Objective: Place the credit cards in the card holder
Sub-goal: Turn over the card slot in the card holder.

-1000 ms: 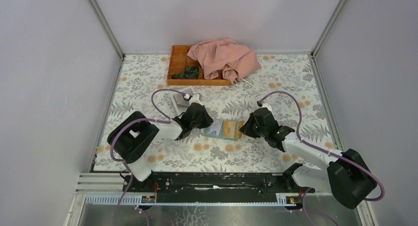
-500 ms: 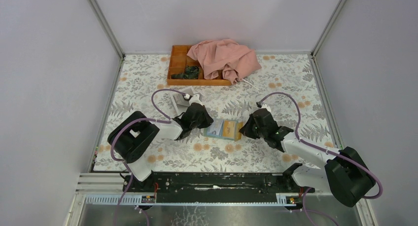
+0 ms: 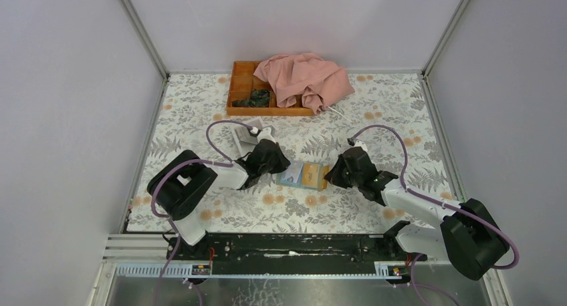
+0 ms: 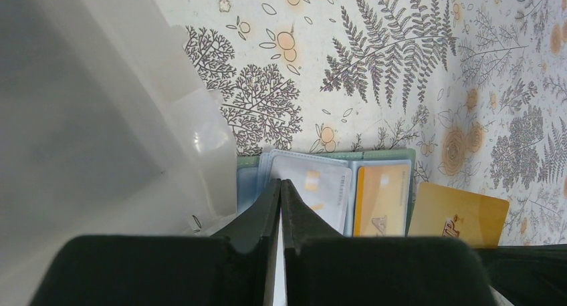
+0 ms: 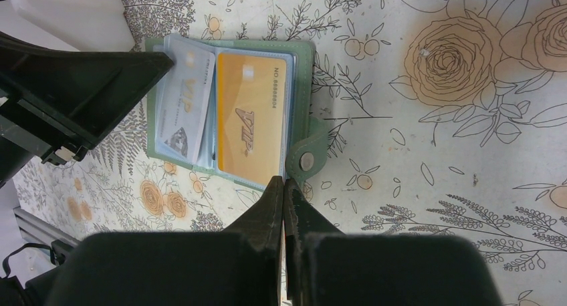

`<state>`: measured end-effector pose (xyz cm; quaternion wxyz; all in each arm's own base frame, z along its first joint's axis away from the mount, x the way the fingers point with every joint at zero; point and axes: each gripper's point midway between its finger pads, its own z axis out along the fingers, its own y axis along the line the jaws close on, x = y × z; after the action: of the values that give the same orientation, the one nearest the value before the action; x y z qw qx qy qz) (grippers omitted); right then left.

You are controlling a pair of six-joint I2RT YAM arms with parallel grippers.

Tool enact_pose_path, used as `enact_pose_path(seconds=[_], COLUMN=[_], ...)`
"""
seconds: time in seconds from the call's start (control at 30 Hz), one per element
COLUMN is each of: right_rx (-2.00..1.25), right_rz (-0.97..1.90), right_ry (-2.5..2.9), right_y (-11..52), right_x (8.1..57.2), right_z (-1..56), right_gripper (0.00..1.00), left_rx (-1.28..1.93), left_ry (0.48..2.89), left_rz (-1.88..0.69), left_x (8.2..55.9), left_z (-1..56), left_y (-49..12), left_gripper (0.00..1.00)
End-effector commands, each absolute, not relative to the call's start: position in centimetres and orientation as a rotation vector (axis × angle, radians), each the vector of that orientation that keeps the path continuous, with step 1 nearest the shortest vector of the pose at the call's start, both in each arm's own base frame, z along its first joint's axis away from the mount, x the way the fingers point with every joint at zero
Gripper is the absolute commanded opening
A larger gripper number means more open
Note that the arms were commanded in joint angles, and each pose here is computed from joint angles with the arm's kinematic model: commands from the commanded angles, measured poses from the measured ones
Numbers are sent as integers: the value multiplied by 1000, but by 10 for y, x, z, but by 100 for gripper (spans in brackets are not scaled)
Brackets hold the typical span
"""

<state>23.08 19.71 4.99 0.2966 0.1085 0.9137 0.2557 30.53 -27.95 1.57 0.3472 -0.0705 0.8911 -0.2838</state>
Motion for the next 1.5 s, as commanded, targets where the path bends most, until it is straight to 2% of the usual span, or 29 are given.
enact_pose_path(seconds=[0.0, 1.47], right_rx=[299, 396], right_rz=[714, 846], right_ry=[2391, 2400], right_y=[202, 208], right_x=[240, 238], right_z=[60, 48], right_gripper=[0, 0], left_rx=[-138, -122], left_ry=[2588, 2627], left_rz=[-489, -449], left_x=[255, 247], left_z=[-54, -70], left_y=[-240, -239], left_gripper=[9, 7])
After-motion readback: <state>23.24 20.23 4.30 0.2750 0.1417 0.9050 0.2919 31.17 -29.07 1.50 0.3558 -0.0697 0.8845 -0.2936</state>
